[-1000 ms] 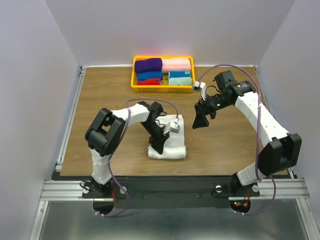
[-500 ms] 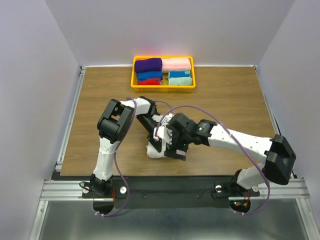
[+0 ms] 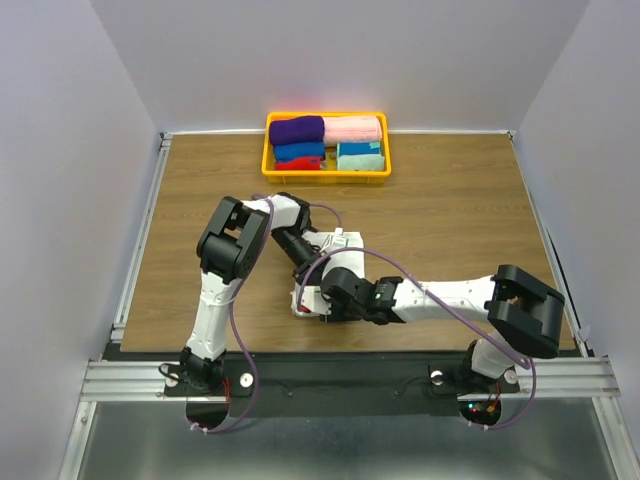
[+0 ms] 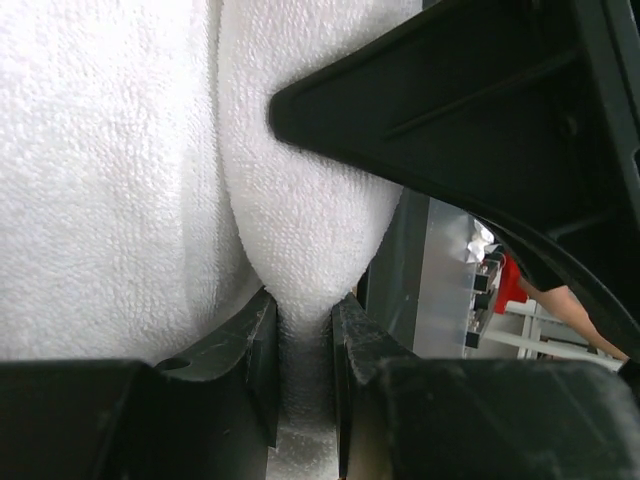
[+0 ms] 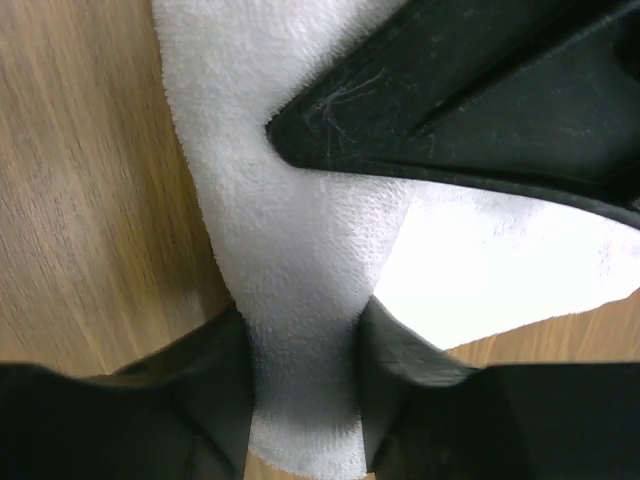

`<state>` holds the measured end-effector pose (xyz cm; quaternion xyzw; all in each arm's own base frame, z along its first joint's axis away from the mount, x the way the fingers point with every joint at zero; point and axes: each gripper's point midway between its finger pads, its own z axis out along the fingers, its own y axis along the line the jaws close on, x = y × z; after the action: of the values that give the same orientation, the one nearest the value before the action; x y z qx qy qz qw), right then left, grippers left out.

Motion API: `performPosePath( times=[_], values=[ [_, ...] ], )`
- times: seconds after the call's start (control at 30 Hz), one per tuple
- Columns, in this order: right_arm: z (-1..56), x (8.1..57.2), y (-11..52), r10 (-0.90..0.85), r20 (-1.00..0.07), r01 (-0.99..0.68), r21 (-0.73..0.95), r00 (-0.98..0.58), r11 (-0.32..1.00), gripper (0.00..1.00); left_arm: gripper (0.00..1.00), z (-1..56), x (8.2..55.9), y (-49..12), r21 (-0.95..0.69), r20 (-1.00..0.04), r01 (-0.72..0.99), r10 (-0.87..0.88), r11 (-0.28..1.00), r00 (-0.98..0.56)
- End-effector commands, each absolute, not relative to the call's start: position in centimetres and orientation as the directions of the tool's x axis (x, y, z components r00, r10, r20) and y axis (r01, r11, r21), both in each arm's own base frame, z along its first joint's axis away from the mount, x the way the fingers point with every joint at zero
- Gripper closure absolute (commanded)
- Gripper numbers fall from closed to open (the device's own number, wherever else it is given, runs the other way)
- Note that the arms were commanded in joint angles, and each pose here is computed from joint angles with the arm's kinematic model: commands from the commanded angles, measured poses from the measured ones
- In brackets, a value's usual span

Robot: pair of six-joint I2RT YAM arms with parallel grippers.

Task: Roll the towels
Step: Roll the towel

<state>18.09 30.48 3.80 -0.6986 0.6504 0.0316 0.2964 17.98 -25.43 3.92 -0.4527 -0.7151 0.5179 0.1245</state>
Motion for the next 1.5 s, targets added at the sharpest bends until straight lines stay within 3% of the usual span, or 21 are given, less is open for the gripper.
performPosePath(
  times=[0.0,0.03,0.07,0.23,0.47,0.57,0.6,0.63,0.73,0.77,0.8,0.9,0.97,1.03,1.1,1.2,1.37,1.43,1.47],
  values=[
    [4.3,18.1,31.7,-0.855,-0.494,-0.924,-0.381,0.159,0.048,0.75,0.77,1.5,20.5,-23.9,-0.722,-0.37,0.691,0.834,0.019,-0.41],
    [4.3,17.8,31.6,-0.853,-0.498,-0.928,-0.369,0.156,0.045,0.83,0.73,1.8,20.6,-23.9,-0.717,-0.379,0.697,0.829,0.017,-0.411],
    [4.1,17.1,31.3,-0.85,-0.506,-0.94,-0.338,0.146,0.039,0.99,0.65,2.6,20.8,-23.9,-0.699,-0.401,0.715,0.823,0.008,-0.403],
    [2.0,13.5,29.4,-0.883,-0.449,-0.984,-0.165,0.138,-0.07,0.99,0.56,5.4,22.1,-23.1,-0.59,-0.461,0.807,0.824,-0.007,-0.33],
    [2.0,12.5,28.9,-0.894,-0.446,-0.999,0.009,0.03,-0.039,0.99,0.45,10.7,28.4,-19.0,-0.403,-0.56,0.906,0.748,0.129,-0.355],
    [2.6,13.1,29.3,-0.887,-0.456,-0.992,0.122,-0.076,0.023,0.99,0.25,13.2,32.0,-15.9,-0.303,-0.616,0.924,0.691,0.235,-0.378],
    [2.3,12.3,29.1,-0.89,-0.437,-0.976,0.213,-0.13,0.038,0.99,0.08,14.1,33.9,-14.1,-0.257,-0.644,0.916,0.652,0.307,-0.399],
    [2.6,12.5,29.3,-0.884,-0.438,-0.967,0.25,-0.163,0.054,0.99,0.01,15.2,34.9,-13.4,-0.215,-0.671,0.915,0.629,0.342,-0.393],
    [3.6,13.3,29.8,-0.864,-0.432,-0.93,0.354,-0.259,0.102,1.0,0.01,20.5,37.5,-11.5,0.018,-0.777,0.893,0.568,0.45,-0.271],
    [3.0,13.6,29.6,-0.864,-0.409,-0.912,0.391,-0.294,0.125,1.0,0.01,22.8,36.1,-11.1,0.053,-0.811,0.851,0.519,0.523,-0.268],
    [3.7,13.4,30.1,-0.853,-0.414,-0.889,0.441,-0.319,0.118,0.99,0.01,25.5,37.4,-10.9,0.187,-0.849,0.811,0.506,0.555,-0.15],
    [3.7,13.1,30.2,-0.836,-0.372,-0.808,0.574,-0.402,0.133,1.0,0.01,29.8,34.2,-11.3,0.376,-0.872,0.716,0.486,0.588,0.059],
    [3.9,13.6,30.5,-0.826,-0.359,-0.771,0.623,-0.435,0.135,0.99,0.01,29.9,31.4,-11.7,0.433,-0.862,0.688,0.491,0.583,0.126],
    [3.8,13.4,30.6,-0.832,-0.318,-0.715,0.687,-0.454,0.128,0.99,0.01,28.8,30.2,-11.6,0.396,-0.875,0.694,0.477,0.602,0.086],
    [4.1,13.3,30.5,-0.823,-0.278,-0.641,0.756,-0.496,0.13,0.99,0.01,25.9,28.0,-12.3,0.301,-0.876,0.769,0.481,0.564,-0.01],
    [4.1,13.7,30.6,-0.8,-0.233,-0.537,0.834,-0.553,0.128,1.0,0.01,22.1,25.2,-13.5,0.277,-0.82,0.856,0.571,0.436,-0.025],
    [3.4,14.5,30.2,-0.784,-0.169,-0.424,0.896,-0.597,0.13,0.99,0.01,19.2,20.6,-17.8,0.355,-0.782,0.905,0.605,0.236,0.149],
    [3.5,14.7,30.2,-0.783,-0.159,-0.397,0.91,-0.602,0.12,0.99,0.01,16.8,19.8,-18.3,0.392,-0.732,0.903,0.655,0.178,0.188],
    [3.0,14.8,30.0,-0.779,-0.137,-0.374,0.918,-0.612,0.132,0.99,0.01,15.4,18.4,-19.2,0.419,-0.689,0.904,0.678,0.084,0.257]
  ],
)
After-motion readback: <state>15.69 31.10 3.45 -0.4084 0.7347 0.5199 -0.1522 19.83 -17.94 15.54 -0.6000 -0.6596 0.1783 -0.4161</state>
